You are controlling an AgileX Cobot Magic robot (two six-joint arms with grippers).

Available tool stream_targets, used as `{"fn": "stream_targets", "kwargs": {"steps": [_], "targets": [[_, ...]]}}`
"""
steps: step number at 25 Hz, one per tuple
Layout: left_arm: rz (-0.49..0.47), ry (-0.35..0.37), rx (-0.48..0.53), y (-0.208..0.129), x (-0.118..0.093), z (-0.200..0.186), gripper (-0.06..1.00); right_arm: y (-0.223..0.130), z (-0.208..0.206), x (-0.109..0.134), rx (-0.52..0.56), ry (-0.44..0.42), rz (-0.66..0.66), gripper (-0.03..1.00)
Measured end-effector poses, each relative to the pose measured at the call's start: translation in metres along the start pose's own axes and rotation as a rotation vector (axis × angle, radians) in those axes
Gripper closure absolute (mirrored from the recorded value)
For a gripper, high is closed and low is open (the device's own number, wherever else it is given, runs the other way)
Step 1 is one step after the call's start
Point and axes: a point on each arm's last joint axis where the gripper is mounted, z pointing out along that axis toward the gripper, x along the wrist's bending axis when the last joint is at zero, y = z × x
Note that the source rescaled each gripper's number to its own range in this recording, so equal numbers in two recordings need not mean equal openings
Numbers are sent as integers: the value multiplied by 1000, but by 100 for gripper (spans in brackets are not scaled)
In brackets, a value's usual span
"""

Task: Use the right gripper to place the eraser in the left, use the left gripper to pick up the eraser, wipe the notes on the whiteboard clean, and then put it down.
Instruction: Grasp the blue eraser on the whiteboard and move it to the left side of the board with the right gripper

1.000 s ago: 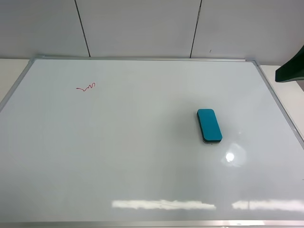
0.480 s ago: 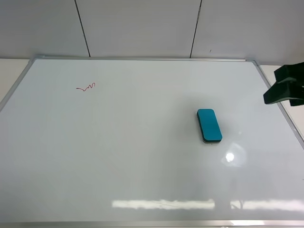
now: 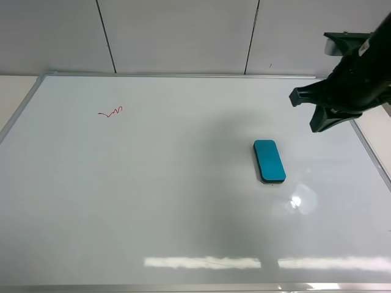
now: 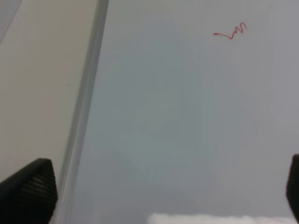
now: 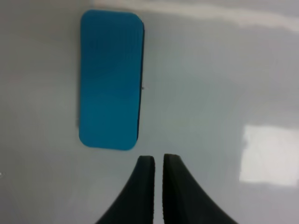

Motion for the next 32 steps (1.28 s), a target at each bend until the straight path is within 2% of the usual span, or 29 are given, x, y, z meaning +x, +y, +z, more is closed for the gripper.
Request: {"fn": "stream_targets", "kwargs": {"steps": [7, 14, 17, 23, 32], "targets": [[0, 0, 0, 0, 0, 0, -6, 29, 46, 28, 91, -3, -82, 96], [0, 0, 0, 0, 0, 0, -6, 28, 91, 53, 192, -16, -165, 96], [0, 0, 0, 0, 0, 0, -6, 26, 102, 53, 229, -32, -179, 96], [0, 0, 0, 0, 0, 0, -6, 26, 103, 48, 235, -93, -192, 96], [0, 0, 0, 0, 0, 0, -6, 27, 104, 45, 223, -114, -207, 97]]}}
